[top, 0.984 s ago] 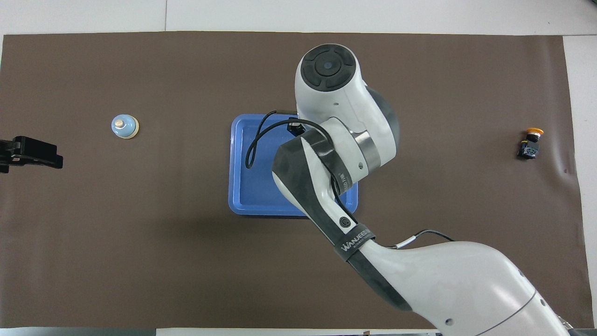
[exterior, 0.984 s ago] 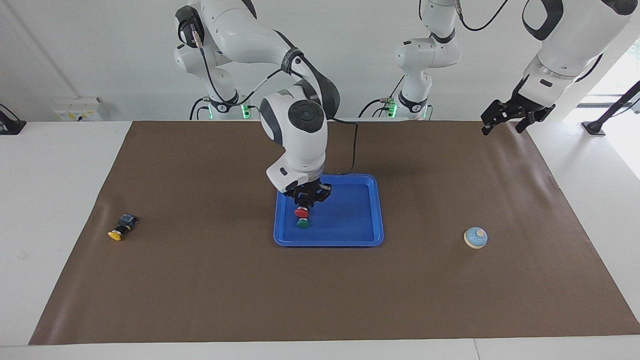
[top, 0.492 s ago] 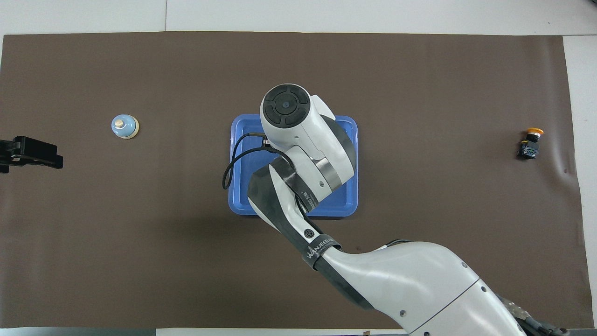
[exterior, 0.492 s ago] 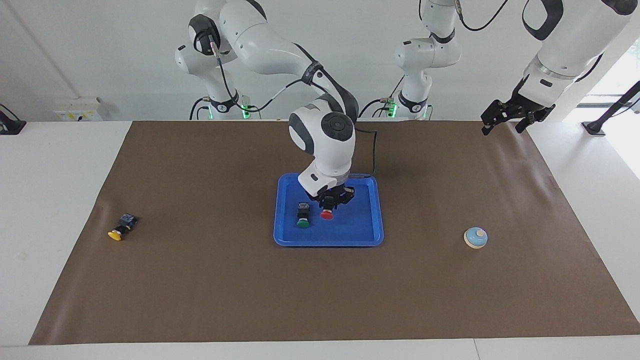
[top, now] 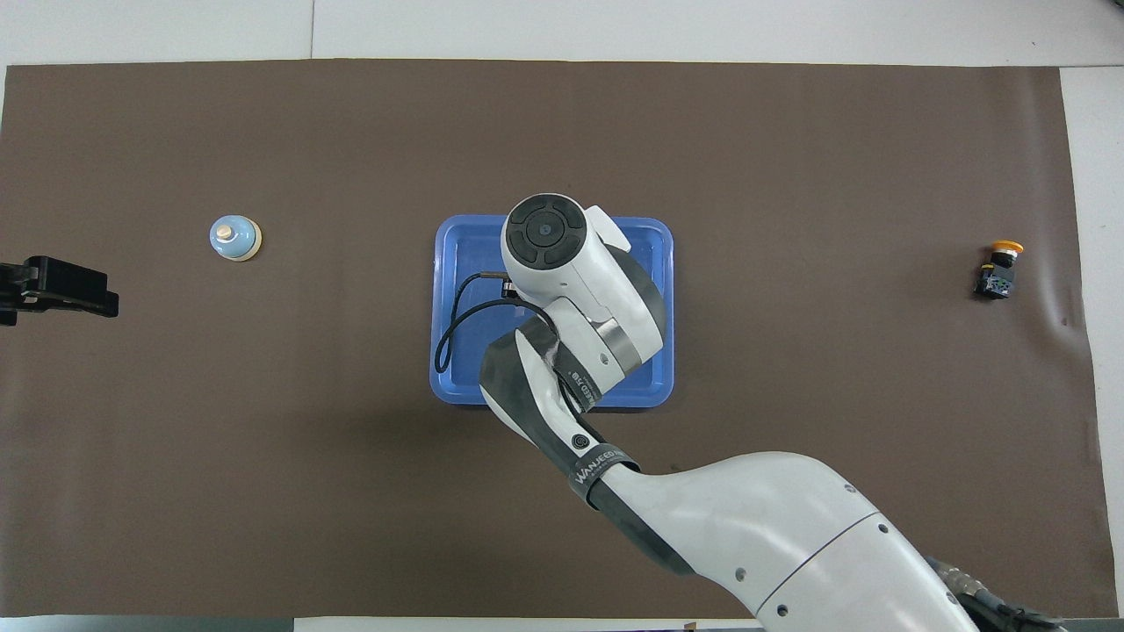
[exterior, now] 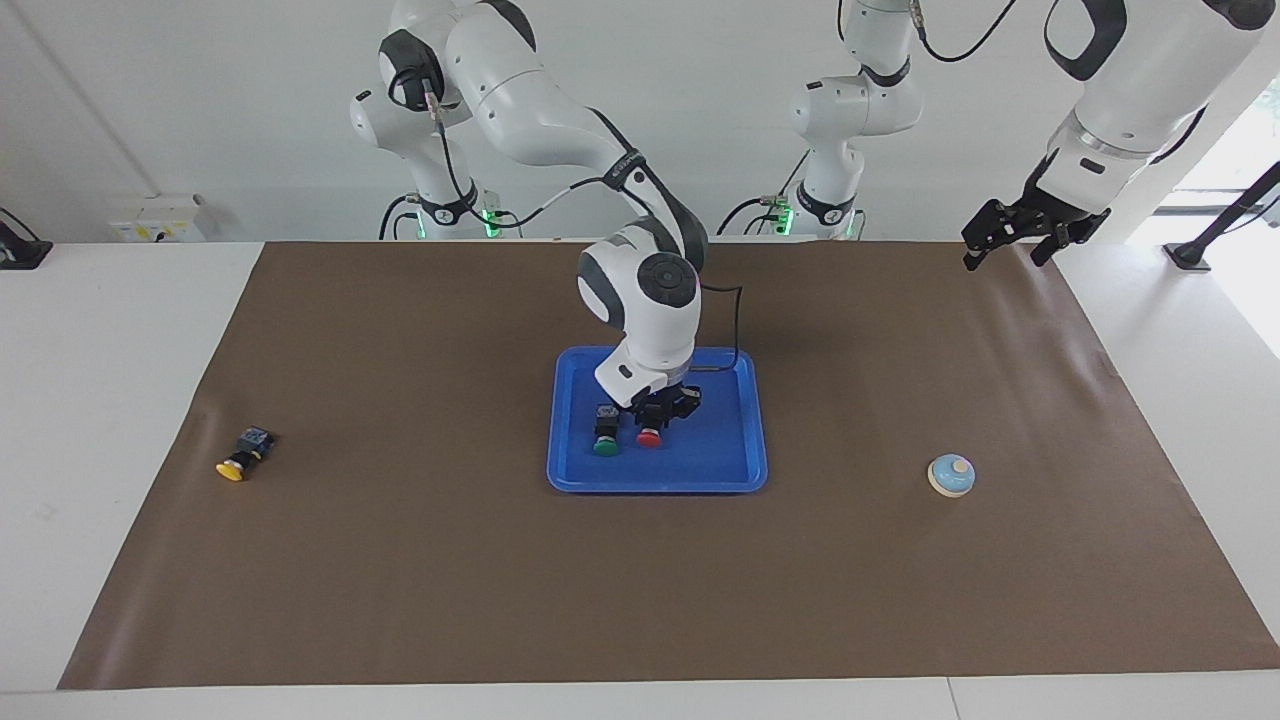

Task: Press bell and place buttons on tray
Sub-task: 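Place the red button in the tray beside the green one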

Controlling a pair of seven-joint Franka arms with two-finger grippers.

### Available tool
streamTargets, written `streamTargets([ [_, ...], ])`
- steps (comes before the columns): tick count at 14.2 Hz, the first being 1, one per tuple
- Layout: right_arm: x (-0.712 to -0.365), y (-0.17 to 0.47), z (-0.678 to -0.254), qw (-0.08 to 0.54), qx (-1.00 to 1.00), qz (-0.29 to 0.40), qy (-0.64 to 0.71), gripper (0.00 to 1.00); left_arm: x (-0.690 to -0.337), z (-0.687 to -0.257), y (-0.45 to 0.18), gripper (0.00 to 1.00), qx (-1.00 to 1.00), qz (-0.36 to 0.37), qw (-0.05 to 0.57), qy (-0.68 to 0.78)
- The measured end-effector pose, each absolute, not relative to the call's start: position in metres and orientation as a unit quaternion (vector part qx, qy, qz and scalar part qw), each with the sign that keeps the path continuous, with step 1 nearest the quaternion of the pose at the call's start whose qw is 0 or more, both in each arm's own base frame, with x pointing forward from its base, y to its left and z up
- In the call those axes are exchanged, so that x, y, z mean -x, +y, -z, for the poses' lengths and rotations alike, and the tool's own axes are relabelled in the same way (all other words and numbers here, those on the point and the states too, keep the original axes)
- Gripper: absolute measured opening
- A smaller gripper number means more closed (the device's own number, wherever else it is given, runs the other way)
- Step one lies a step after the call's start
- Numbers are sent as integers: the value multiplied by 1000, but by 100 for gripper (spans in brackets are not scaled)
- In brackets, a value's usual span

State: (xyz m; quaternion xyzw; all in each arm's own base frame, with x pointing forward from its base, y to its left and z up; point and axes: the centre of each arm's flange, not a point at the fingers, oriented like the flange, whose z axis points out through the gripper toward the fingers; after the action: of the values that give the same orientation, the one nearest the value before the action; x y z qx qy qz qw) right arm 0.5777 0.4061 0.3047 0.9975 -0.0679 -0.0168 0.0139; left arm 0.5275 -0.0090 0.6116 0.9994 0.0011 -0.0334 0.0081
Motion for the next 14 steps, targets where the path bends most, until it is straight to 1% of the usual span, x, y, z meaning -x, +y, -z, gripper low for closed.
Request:
streamTargets([
  [2,-576,407,-303,15,-997,19,-67,44,-528,-612,-9,100,-999,33,8,1],
  [3,-576,407,-303,15,-997,19,-67,48,-528,-612,-9,100,-999,33,8,1],
  [8,-572,411,-311,16,-997,20,-70,98,-528,-612,-9,100,-999,33,8,1],
  [9,-573,408,-317,19,-997,21,-75,100,-528,-612,-9,100,-999,33,8,1],
  [11,-586,390,-339,19,-996,16,-91,100,-528,-612,-9,100,-999,33,8,1],
  [14,-617,332,-392,5,-991,-6,-137,100,-528,-612,-9,100,-999,33,8,1],
])
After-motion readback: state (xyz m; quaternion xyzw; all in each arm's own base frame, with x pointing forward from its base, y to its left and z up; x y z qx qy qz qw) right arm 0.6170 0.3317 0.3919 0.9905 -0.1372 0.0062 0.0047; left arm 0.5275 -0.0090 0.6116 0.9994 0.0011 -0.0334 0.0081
